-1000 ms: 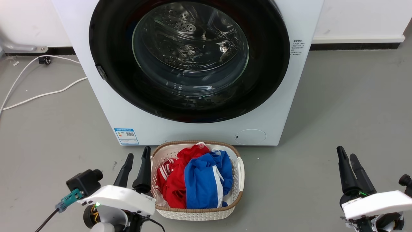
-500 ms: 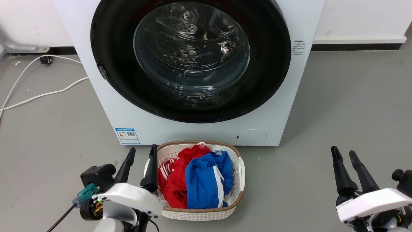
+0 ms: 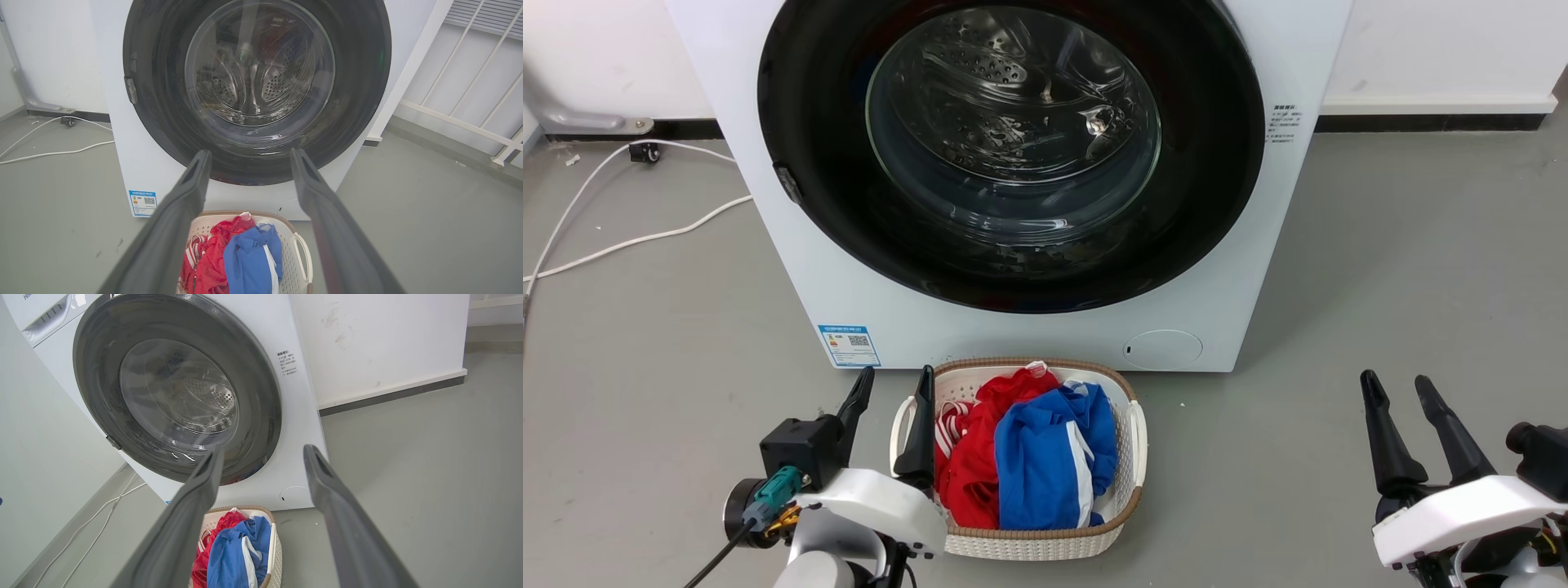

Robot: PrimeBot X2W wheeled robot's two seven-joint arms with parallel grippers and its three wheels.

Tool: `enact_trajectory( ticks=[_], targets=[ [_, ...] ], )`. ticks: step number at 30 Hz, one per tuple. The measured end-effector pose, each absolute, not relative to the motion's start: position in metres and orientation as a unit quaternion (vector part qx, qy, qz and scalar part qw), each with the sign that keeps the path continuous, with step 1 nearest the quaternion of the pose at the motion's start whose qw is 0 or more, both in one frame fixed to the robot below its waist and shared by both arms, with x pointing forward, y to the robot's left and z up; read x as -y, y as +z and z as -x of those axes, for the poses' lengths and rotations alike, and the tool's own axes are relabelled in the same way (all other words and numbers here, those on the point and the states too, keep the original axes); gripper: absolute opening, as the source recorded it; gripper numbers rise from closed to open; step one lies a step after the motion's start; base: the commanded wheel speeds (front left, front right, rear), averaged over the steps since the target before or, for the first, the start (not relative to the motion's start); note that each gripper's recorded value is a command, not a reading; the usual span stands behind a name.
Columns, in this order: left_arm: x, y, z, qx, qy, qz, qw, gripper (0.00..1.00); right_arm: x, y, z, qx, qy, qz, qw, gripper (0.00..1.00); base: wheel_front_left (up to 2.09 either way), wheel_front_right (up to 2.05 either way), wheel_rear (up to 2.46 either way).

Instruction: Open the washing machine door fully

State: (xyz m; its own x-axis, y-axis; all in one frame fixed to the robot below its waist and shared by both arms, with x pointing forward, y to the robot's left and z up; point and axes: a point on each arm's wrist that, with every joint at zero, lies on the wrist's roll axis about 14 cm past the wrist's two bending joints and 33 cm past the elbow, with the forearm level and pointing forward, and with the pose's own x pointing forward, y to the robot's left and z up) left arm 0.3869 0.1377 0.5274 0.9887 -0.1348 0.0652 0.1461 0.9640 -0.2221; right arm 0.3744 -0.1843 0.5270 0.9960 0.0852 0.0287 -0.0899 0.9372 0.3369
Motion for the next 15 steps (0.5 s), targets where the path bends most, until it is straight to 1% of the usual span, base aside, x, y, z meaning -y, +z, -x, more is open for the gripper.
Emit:
enact_trajectory(
  ticks=[15],
  targets=[
    [-0.1373,0.5318,-0.3861,0.045,-0.075,0.075,0.993,1.00,0.1863,0.5267,-0.3736,0.009,0.045,-0.107,0.993,1.00,0.00,0.00,0.00]
  ],
)
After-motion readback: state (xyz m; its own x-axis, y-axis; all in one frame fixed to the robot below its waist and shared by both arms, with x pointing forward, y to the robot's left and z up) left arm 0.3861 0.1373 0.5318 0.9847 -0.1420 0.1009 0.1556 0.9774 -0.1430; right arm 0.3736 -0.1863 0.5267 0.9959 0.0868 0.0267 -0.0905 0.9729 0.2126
